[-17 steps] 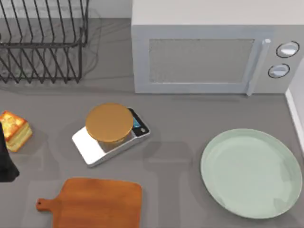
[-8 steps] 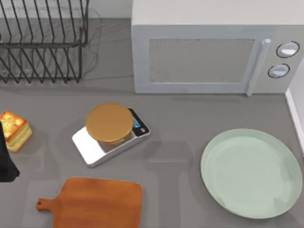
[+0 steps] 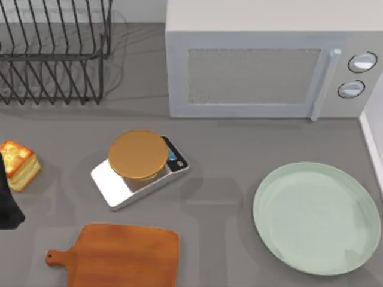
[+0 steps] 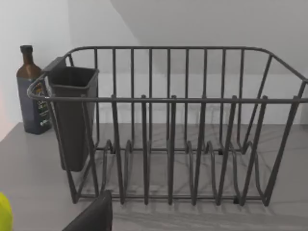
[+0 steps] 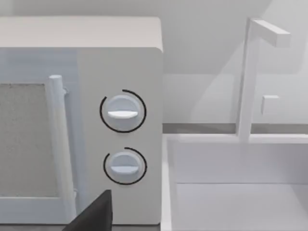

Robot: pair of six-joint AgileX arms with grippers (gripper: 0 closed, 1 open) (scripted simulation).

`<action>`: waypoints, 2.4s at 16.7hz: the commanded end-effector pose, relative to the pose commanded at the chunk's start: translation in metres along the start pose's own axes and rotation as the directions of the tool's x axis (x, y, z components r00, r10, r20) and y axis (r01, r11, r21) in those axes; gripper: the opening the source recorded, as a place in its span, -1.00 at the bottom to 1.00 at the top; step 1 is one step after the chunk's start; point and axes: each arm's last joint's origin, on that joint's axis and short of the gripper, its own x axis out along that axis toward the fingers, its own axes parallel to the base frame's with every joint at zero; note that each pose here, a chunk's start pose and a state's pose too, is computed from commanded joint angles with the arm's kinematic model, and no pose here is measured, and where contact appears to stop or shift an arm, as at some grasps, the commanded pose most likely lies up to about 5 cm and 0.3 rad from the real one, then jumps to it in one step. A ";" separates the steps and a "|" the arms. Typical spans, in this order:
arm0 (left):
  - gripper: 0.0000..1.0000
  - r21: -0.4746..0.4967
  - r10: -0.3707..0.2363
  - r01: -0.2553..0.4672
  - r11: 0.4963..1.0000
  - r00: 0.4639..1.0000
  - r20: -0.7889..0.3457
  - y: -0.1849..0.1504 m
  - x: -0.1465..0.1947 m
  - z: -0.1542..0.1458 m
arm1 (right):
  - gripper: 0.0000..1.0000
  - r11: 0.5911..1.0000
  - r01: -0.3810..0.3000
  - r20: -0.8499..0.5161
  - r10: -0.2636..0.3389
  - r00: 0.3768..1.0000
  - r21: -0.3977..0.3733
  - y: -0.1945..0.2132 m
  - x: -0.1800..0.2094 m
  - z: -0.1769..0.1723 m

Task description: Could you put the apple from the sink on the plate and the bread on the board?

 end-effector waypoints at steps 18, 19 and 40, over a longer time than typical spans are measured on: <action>1.00 0.000 0.000 0.000 1.000 1.000 0.000 0.000 0.000 0.000 | 1.00 0.991 0.066 -0.524 -0.116 0.844 -0.113 -0.022 0.064 0.097; 1.00 0.000 0.000 0.000 1.000 1.000 0.000 0.000 0.000 0.000 | 1.00 0.991 0.065 -0.591 -0.124 0.797 -0.120 -0.027 0.081 0.103; 1.00 0.000 0.000 0.000 1.000 1.000 0.000 0.000 0.000 0.000 | 1.00 1.000 0.006 -1.000 -0.001 0.001 -0.001 -0.136 0.284 -0.001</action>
